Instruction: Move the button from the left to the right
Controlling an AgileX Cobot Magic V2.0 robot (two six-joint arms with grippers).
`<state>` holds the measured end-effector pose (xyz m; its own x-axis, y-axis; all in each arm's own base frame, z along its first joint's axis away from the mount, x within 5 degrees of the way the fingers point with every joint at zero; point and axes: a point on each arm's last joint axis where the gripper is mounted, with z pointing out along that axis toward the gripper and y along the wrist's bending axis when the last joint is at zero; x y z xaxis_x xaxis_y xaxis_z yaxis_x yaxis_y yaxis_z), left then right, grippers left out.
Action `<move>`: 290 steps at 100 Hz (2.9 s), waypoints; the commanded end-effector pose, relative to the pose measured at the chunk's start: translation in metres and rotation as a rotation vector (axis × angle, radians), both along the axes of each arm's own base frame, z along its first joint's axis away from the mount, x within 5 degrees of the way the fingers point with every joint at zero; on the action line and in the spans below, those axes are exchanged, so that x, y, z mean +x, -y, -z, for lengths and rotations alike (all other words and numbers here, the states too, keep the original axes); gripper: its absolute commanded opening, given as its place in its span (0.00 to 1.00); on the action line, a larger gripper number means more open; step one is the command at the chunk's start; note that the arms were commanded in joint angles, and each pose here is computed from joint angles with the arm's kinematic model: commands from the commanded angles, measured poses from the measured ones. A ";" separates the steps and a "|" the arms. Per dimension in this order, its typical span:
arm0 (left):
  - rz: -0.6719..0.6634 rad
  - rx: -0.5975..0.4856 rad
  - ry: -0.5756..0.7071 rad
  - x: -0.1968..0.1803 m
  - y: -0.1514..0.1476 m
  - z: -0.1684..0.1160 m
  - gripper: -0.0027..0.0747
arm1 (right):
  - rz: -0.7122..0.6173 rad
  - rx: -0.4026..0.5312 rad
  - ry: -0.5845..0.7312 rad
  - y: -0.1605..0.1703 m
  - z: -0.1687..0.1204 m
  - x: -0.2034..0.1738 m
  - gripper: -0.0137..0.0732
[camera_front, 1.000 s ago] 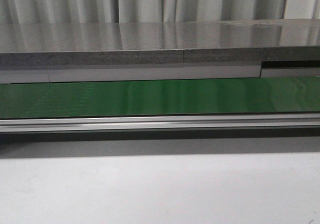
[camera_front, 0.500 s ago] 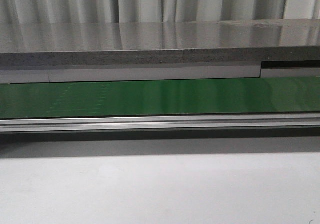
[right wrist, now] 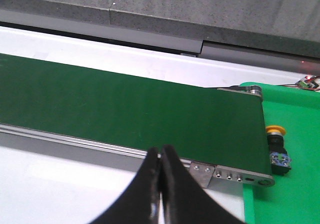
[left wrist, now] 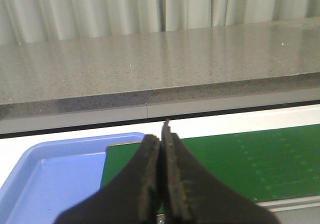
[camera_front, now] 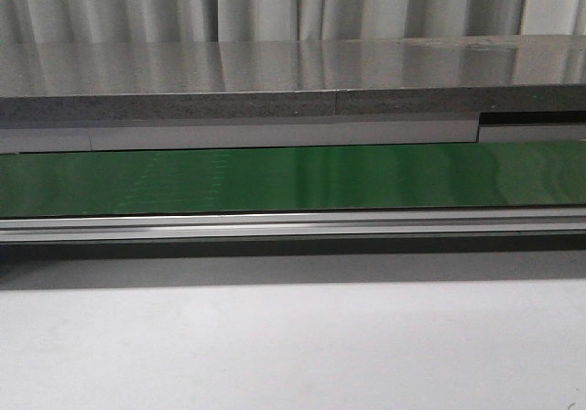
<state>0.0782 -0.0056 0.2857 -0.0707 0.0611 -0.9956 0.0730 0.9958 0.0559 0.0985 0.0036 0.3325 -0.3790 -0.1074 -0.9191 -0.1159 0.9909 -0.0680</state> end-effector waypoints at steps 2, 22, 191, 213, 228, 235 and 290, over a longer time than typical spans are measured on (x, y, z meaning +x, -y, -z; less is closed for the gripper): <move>0.005 -0.012 0.102 0.000 0.000 -0.016 0.01 | 0.016 0.009 0.076 0.001 -0.013 0.001 0.08; 0.005 -0.012 0.102 0.000 0.000 -0.016 0.01 | 0.016 0.009 0.076 0.001 -0.013 0.001 0.08; 0.005 -0.012 0.102 0.000 0.000 -0.016 0.01 | 0.010 0.090 0.492 -0.001 0.104 -0.049 0.08; 0.005 -0.012 0.102 0.000 0.000 -0.016 0.01 | 0.016 0.095 0.503 -0.001 0.116 -0.046 0.08; 0.005 -0.012 0.102 0.000 0.000 -0.016 0.01 | 0.019 0.096 0.518 0.000 0.120 -0.045 0.08; 0.005 -0.012 0.102 0.000 0.000 -0.016 0.01 | 0.019 0.096 0.520 0.000 0.120 -0.045 0.08; 0.005 -0.012 0.102 0.000 0.000 -0.016 0.01 | 0.018 0.095 0.509 0.000 0.121 -0.045 0.08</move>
<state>0.0782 -0.0056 0.2857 -0.0707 0.0611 -0.9956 0.0730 0.9958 0.0559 0.0566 0.0051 0.1982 0.0011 -0.0134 -0.9999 -0.0852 0.9963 -0.0134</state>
